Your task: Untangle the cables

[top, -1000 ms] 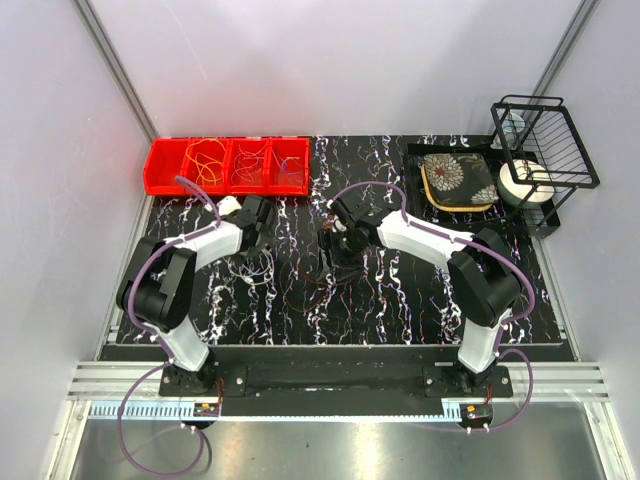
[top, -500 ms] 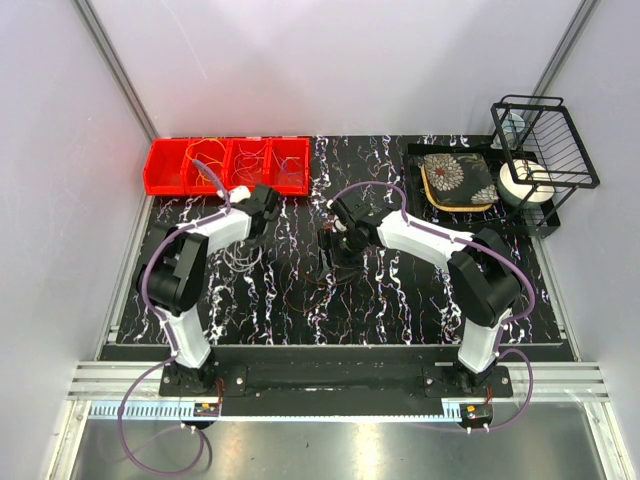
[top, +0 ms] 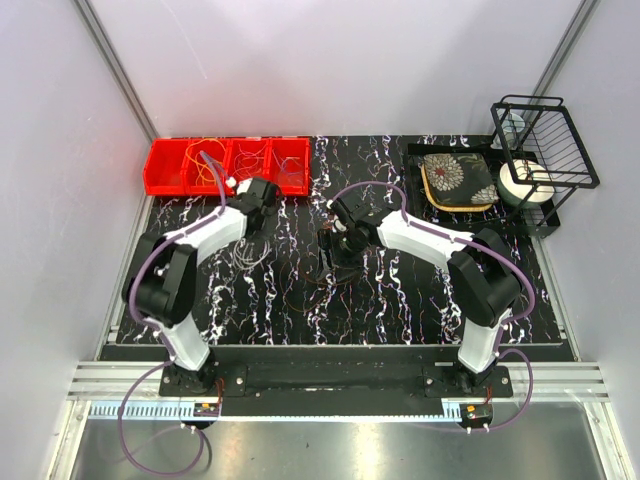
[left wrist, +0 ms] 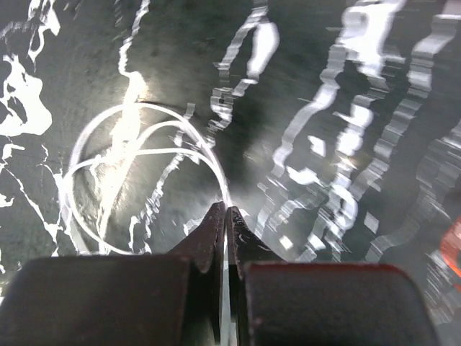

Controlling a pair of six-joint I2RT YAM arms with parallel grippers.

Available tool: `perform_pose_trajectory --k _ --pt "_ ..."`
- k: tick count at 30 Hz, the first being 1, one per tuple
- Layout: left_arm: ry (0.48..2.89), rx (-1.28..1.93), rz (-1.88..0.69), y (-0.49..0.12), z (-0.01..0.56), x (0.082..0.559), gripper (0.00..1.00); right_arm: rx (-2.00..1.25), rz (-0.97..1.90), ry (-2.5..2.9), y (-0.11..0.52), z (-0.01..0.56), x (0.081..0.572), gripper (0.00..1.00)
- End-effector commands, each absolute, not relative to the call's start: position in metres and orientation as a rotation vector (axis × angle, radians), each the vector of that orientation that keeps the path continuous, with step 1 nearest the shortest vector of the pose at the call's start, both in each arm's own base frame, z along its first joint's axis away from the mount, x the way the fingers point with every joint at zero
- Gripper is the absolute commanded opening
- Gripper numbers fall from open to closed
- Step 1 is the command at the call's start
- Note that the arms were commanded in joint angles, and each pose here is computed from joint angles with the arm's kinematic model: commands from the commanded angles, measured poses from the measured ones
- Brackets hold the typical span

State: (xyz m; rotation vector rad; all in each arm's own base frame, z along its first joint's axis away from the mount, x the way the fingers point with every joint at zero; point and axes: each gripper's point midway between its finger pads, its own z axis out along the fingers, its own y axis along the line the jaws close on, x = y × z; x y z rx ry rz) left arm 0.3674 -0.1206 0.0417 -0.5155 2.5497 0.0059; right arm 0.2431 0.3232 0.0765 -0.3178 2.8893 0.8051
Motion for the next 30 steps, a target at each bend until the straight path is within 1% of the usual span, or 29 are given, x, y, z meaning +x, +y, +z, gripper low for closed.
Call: perform_pose_trajectory --k 1,6,9,13,18,21,25,28,29,30 --pt "2.465 -0.366 -0.212 -0.142 0.106 0.375 0.0 -0.34 0.838 2.845 0.327 0.088 0.247 0.65" --pt "2.405 -0.287 -0.308 -0.147 0.148 0.378 0.0 -0.34 0.829 2.849 0.325 0.087 0.246 0.65" --pt "2.376 -0.253 -0.304 -0.143 0.167 0.381 0.0 -0.339 0.828 2.846 0.325 0.087 0.247 0.65" --pt "2.355 -0.231 -0.236 -0.127 0.182 0.386 0.0 -0.34 0.832 2.844 0.325 0.088 0.246 0.65" --pt "2.298 -0.219 -0.239 -0.116 0.213 0.398 0.0 -0.339 0.826 2.846 0.325 0.087 0.246 0.65" --pt "2.255 -0.205 -0.221 -0.105 0.231 0.409 0.0 -0.336 0.826 2.846 0.324 0.087 0.247 0.65" --pt "2.177 -0.226 -0.123 -0.072 0.253 0.425 0.0 -0.336 0.824 2.843 0.324 0.088 0.247 0.64" --pt "2.127 -0.251 -0.036 -0.045 0.26 0.437 0.0 -0.334 0.818 2.848 0.323 0.086 0.247 0.64" --pt "2.126 -0.257 -0.026 -0.039 0.26 0.44 0.0 -0.337 0.821 2.847 0.324 0.086 0.247 0.64" --pt "2.142 -0.235 -0.069 -0.041 0.257 0.444 0.0 -0.34 0.821 2.85 0.324 0.085 0.246 0.64"
